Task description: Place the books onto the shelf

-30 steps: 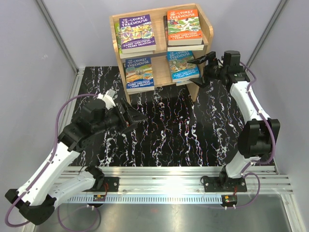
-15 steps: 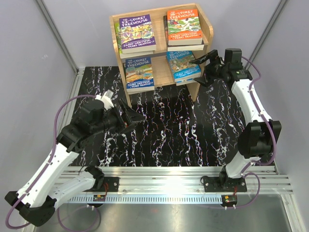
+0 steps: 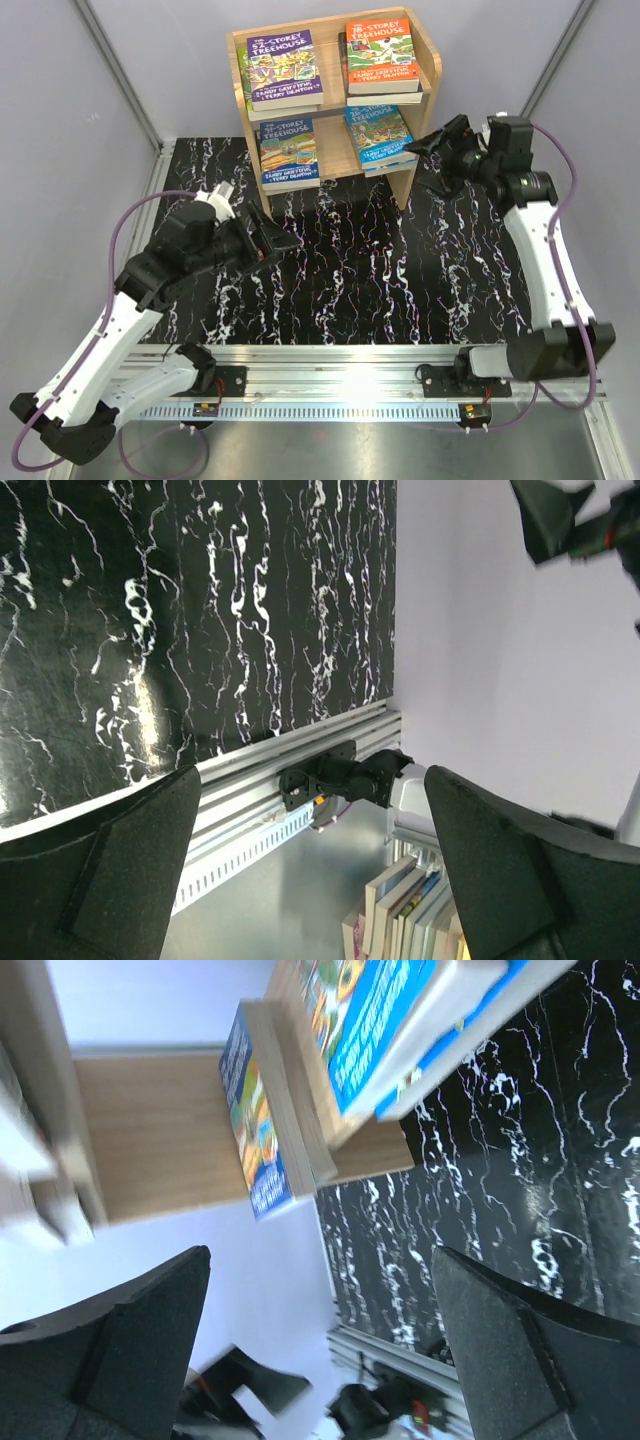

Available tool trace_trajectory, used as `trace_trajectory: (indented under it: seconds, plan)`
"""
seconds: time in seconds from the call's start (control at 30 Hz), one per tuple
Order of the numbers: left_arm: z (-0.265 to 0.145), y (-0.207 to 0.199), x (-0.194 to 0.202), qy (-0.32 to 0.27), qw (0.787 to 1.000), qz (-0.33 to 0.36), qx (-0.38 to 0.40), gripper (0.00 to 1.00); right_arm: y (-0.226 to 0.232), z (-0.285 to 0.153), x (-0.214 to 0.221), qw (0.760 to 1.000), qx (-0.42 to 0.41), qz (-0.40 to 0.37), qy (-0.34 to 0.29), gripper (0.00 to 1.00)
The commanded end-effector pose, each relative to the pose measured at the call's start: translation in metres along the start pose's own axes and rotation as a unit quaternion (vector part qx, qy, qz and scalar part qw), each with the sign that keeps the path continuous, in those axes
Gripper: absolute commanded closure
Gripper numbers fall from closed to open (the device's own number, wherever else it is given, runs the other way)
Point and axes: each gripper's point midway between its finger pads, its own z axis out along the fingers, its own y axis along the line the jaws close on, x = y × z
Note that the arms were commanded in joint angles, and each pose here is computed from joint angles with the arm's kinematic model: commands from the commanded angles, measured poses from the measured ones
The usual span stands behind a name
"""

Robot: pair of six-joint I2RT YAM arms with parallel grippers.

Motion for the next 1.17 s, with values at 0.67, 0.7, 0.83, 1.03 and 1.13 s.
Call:
trace_trajectory:
  seconds: [0.67,0.7,0.83,1.03,1.13]
  plan:
    - [-0.114,0.061,-0.136,-0.434,0.833,0.29,-0.183,0.01,-0.057,-0.209,0.104,0.962,-0.017,-0.229,-0.15,0.0]
    - [-0.119,0.057,-0.141,-0.458,0.821,0.293,-0.176,0.01,-0.061,-0.209,0.106,0.963,-0.012,-0.227,-0.144,0.0]
    - [-0.129,0.079,-0.149,-0.483,0.789,0.3,-0.232,0.01,-0.063,-0.21,0.11,0.964,-0.013,-0.228,-0.14,0.0]
    - [-0.117,0.117,-0.155,-0.483,0.754,0.31,-0.319,0.01,-0.062,-0.207,0.113,0.962,-0.021,-0.239,-0.129,0.0]
    - [-0.101,0.123,-0.158,-0.484,0.741,0.344,-0.314,0.01,-0.065,-0.204,0.11,0.964,-0.007,-0.234,-0.125,0.0]
